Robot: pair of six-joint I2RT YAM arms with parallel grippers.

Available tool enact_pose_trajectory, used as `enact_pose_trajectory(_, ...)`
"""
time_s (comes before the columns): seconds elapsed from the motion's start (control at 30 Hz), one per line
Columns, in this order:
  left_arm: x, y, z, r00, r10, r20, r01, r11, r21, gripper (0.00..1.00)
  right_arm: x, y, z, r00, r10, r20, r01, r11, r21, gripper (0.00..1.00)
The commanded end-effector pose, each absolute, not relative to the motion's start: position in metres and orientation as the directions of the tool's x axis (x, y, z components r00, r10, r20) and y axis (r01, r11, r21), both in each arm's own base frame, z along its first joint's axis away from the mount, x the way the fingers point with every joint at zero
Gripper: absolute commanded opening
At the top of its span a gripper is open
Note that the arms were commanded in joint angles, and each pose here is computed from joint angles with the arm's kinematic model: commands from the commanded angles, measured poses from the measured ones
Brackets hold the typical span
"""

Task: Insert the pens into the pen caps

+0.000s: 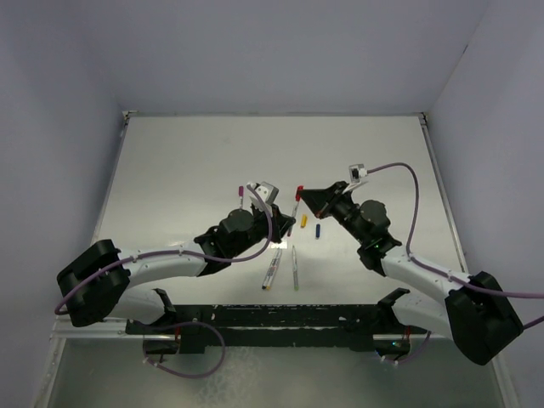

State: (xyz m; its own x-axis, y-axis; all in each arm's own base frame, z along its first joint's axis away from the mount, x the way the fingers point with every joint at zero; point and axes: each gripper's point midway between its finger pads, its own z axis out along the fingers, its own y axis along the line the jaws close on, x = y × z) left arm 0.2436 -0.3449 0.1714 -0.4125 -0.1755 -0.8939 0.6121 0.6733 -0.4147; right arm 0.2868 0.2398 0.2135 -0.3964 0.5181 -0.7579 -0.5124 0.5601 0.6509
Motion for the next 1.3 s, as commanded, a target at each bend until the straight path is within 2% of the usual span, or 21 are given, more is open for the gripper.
enact_pose_trajectory(0.0, 0.272, -0.340, 0.279, -0.173, -0.434, -0.884, 0.650, 0.624, -0.434, 0.00, 0.256, 0.261, 0.165, -0.570, 0.342, -0.747, -0.523, 0.549, 0.651, 0.00)
enact_pose_trajectory(0.6, 0.285, -0.324, 0.308, -0.058, -0.453, -0.890, 0.623, 0.680, -0.386, 0.00, 0.237, 0.280, 0.121, -0.641, 0.220, -0.736, -0.485, 0.627, 0.610, 0.00)
enact_pose_trajectory(0.77, 0.283, -0.321, 0.298, -0.083, -0.429, -0.900, 0.612, 0.691, -0.386, 0.00, 0.247, 0.281, 0.128, -0.614, 0.218, -0.758, -0.488, 0.650, 0.582, 0.00)
enact_pose_trajectory(0.93, 0.283, -0.318, 0.265, -0.174, -0.361, -0.916, 0.561, 0.728, -0.393, 0.00, 0.262, 0.284, 0.152, -0.567, 0.213, -0.796, -0.506, 0.673, 0.540, 0.00)
enact_pose_trajectory(0.97, 0.284, -0.315, 0.255, -0.195, -0.344, -0.919, 0.541, 0.744, -0.393, 0.00, 0.266, 0.285, 0.160, -0.554, 0.224, -0.801, -0.506, 0.674, 0.538, 0.03)
enact_pose_trajectory(1.07, 0.284, -0.306, 0.227, -0.255, -0.293, -0.921, 0.479, 0.790, -0.384, 0.00, 0.280, 0.282, 0.187, -0.482, 0.232, -0.845, -0.516, 0.705, 0.488, 0.33)
enact_pose_trajectory(1.13, 0.286, -0.298, 0.209, -0.292, -0.265, -0.919, 0.430, 0.822, -0.373, 0.00, 0.286, 0.278, 0.206, -0.433, 0.238, -0.869, -0.519, 0.723, 0.457, 0.45)
enact_pose_trajectory(1.27, 0.292, -0.278, 0.178, -0.355, -0.221, -0.908, 0.342, 0.873, -0.346, 0.00, 0.292, 0.264, 0.238, -0.338, 0.267, -0.902, -0.513, 0.751, 0.415, 0.51)
